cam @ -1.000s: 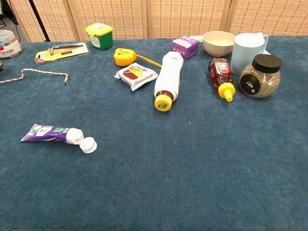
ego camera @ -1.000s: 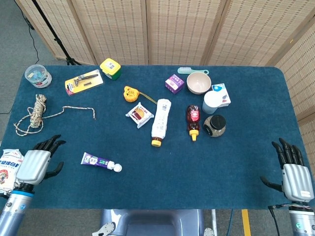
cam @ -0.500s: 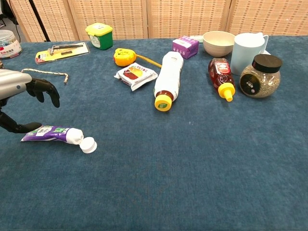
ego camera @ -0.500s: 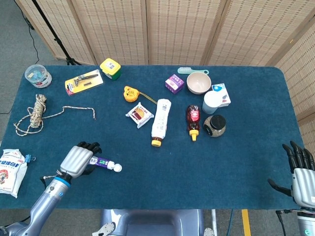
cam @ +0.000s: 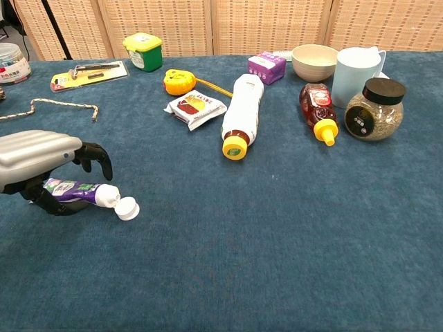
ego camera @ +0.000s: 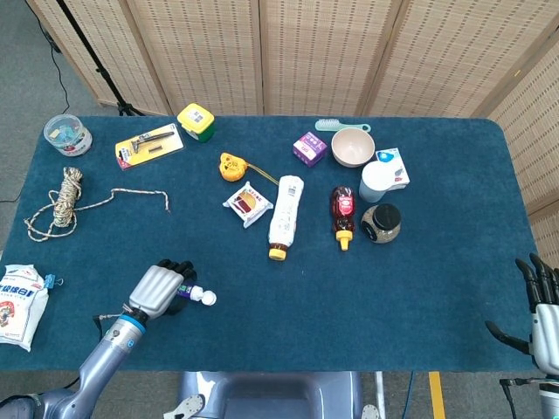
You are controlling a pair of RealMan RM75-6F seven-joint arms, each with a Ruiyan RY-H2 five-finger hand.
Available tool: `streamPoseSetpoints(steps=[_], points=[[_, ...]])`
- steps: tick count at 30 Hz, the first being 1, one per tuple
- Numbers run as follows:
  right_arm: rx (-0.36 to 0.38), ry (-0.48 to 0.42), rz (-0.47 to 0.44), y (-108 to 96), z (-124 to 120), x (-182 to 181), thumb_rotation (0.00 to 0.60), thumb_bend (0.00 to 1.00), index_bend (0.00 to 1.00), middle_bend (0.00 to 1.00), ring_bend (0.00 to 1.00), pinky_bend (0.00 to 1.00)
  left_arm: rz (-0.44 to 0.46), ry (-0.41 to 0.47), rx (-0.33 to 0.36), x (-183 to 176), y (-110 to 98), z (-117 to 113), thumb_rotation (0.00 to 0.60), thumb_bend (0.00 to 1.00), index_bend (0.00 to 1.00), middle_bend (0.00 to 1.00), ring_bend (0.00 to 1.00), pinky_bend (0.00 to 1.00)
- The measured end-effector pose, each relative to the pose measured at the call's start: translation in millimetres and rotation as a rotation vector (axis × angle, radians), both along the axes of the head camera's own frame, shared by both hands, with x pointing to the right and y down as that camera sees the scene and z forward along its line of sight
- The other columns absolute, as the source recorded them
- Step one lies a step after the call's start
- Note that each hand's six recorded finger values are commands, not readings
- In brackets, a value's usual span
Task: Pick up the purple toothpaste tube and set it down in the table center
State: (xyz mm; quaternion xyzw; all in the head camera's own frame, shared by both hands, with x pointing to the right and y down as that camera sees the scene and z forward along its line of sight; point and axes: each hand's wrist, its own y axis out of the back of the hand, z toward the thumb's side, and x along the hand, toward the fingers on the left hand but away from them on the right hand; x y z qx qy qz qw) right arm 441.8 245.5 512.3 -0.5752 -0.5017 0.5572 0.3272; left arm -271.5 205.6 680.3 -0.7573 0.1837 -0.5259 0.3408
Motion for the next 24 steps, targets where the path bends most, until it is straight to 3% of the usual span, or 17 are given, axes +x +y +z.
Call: streamPoseSetpoints(steps=[24], points=[[0.006, -0.006, 0.038, 2, -2, 8, 0.6, 0.0, 0.06, 0.01, 0.0, 0.0, -0.094, 0.026, -0.047, -1, 2, 18, 0.6, 0.33, 0.36, 0.25, 0.31, 0.28]])
